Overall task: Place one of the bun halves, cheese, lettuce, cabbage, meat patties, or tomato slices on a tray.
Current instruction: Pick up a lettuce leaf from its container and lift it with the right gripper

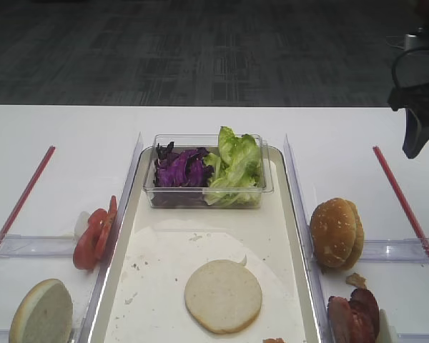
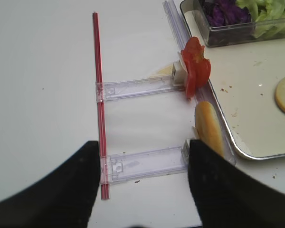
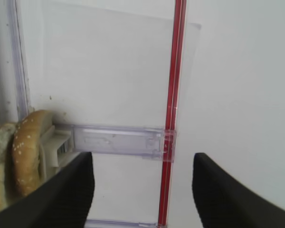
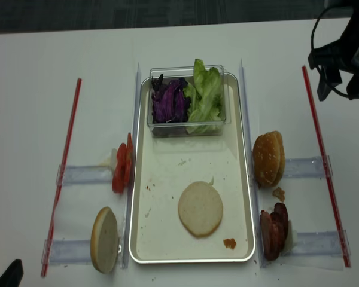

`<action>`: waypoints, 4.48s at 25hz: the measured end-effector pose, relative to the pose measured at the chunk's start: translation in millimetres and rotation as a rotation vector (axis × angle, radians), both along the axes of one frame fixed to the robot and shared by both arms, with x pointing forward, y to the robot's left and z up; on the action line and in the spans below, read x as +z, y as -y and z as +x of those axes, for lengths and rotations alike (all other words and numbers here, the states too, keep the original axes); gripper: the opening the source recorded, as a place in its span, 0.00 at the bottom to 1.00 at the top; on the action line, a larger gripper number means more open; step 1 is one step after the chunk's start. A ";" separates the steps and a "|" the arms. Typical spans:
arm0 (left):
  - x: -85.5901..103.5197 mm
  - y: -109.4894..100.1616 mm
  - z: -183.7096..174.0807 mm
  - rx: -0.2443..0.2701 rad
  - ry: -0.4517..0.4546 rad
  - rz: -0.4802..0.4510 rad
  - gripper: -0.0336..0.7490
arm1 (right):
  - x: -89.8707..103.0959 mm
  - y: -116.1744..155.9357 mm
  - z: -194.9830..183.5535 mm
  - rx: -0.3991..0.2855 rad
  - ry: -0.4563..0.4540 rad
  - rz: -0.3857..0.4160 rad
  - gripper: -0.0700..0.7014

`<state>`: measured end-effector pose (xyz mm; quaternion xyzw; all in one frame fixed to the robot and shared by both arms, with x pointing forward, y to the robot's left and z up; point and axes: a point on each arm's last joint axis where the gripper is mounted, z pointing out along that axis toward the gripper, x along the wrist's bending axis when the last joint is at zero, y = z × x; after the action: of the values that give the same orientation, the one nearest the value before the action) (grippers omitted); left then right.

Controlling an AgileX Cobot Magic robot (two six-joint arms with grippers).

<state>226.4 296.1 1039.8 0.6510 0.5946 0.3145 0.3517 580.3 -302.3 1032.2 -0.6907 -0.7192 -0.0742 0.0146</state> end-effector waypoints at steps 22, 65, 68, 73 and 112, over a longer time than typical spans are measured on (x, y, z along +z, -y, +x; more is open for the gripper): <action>0.1 0.0 0.1 0.000 0.002 0.000 0.54 | -20.3 3.6 81.3 -0.015 0.057 0.000 0.70; 0.1 0.0 0.1 0.000 0.002 0.000 0.54 | -22.8 -170.8 59.7 0.129 0.009 0.123 0.68; 0.1 0.0 0.1 0.000 0.002 0.000 0.54 | -22.5 -176.1 57.6 0.133 0.003 0.137 0.68; 0.1 0.0 0.1 0.000 0.002 0.000 0.54 | -28.1 -189.2 54.0 0.162 -0.011 0.138 0.68; 0.1 0.0 0.1 0.000 0.002 0.000 0.54 | -78.1 -221.4 85.3 0.136 -0.020 0.049 0.42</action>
<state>226.5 296.2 1040.0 0.6507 0.5943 0.3151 0.3523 665.5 -80.9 954.1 -0.6403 -0.7623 -0.0836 0.0438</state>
